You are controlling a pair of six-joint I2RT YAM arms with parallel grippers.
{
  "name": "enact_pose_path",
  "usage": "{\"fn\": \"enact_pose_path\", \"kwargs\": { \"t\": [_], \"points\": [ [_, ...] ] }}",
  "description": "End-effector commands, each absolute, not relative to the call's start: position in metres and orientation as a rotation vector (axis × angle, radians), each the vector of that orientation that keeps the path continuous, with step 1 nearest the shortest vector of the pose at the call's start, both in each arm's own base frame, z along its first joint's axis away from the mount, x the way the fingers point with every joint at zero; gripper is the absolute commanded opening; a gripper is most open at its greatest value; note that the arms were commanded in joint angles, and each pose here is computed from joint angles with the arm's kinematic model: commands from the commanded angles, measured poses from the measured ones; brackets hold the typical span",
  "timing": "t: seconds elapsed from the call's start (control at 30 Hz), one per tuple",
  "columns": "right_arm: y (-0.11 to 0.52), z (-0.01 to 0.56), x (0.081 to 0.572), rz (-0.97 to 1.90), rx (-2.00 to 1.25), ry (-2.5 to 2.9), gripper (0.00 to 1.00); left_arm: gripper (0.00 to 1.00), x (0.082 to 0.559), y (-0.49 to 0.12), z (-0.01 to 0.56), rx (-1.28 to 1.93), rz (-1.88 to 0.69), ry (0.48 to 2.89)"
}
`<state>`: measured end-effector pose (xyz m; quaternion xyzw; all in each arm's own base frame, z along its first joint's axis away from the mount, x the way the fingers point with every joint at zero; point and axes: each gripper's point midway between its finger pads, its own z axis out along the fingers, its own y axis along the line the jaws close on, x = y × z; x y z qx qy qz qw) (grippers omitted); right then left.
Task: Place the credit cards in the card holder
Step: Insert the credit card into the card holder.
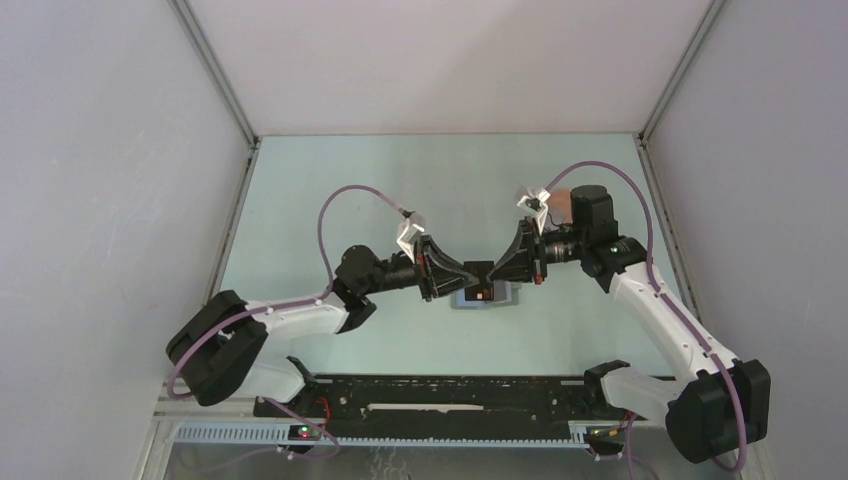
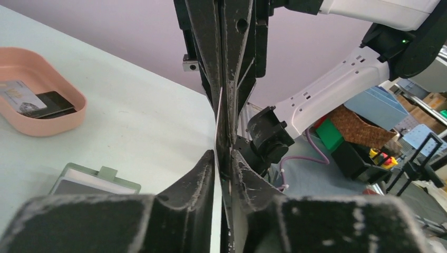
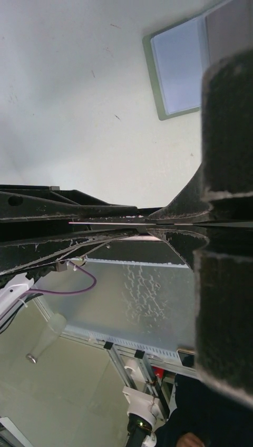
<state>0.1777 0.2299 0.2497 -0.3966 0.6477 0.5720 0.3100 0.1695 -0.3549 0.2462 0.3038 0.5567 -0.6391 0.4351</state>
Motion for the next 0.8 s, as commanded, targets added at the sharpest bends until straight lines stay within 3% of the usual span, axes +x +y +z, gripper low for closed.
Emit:
{"fn": "enact_pose_path", "kwargs": {
  "t": [0.0,0.2,0.37,0.5,0.77],
  "points": [
    [0.23,0.248,0.174,1.504,-1.083,1.687,0.0,0.29,0.173,-0.347,0.27,0.697,-1.548,1.294],
    [0.222,0.222,0.184,1.422,-1.041,1.8,0.0,0.57,0.196,-0.309,0.251,0.608,-1.254,1.401],
    [0.214,0.187,0.206,1.321,-0.883,1.982,0.0,0.98,0.216,-0.26,0.228,0.446,-0.996,1.48],
    [0.214,0.173,0.212,1.385,-0.821,2.051,0.0,1.0,0.224,-0.239,0.209,0.256,-0.979,1.547],
    [0.219,0.185,0.207,1.635,-0.818,1.968,0.0,0.92,0.197,-0.284,0.188,0.389,-1.287,1.619]
  ]
}}
